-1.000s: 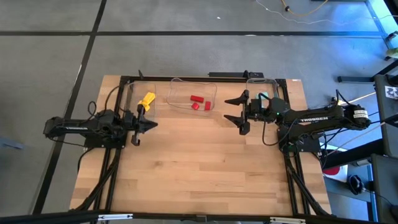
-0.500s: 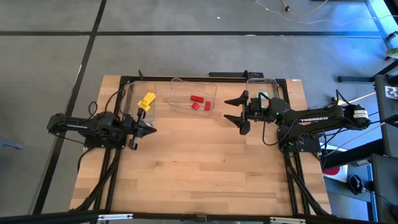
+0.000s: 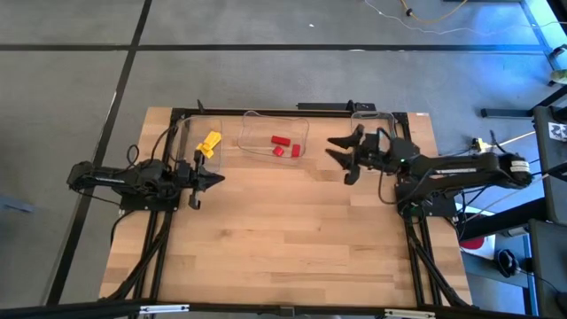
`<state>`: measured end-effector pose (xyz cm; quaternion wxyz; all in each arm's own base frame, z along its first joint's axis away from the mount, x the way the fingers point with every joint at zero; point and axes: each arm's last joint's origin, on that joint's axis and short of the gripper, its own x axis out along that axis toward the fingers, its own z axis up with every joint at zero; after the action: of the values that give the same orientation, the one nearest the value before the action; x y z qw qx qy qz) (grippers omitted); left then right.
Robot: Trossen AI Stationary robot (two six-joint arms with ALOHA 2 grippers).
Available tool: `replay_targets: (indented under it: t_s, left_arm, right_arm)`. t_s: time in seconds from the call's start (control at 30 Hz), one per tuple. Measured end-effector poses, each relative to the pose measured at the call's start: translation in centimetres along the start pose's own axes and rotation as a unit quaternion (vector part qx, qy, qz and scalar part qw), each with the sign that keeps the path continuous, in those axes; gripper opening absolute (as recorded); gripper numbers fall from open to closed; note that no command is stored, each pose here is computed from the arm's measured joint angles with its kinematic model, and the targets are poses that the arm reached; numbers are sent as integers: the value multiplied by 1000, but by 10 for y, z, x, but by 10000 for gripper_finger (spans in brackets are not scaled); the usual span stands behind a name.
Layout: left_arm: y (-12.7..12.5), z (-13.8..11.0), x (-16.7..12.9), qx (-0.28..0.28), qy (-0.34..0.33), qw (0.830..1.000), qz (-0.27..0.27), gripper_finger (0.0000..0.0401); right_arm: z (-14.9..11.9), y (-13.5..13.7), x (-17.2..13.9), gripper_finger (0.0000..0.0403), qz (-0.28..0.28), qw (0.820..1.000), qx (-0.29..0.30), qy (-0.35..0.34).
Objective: Sort & place blocks by color
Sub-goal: Return to Home Position
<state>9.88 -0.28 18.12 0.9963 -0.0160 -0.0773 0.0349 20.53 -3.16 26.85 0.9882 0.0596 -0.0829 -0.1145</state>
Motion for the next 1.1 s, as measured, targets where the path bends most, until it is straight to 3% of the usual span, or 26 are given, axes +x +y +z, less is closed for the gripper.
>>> replay_targets:
  t_s: [0.13,0.2,0.37,0.7,1.1]
  left_arm:
    - [0,0,0,0,0,1000,0,0]
    - [0,0,0,0,0,1000,0,0]
    - [0,0,0,0,0,1000,0,0]
    - [0,0,0,0,0,1000,0,0]
    - [0,0,0,0,0,1000,0,0]
  right_arm:
    - [11,-2,-20,47,-6,1000,-4,17]
    - [14,-2,-31,15,-7,999,-12,35]
    - [13,-2,-54,8,-1,999,-7,44]
    - [-29,-11,-93,2,5,1000,2,21]
    - [-66,-18,-113,2,11,1000,1,18]
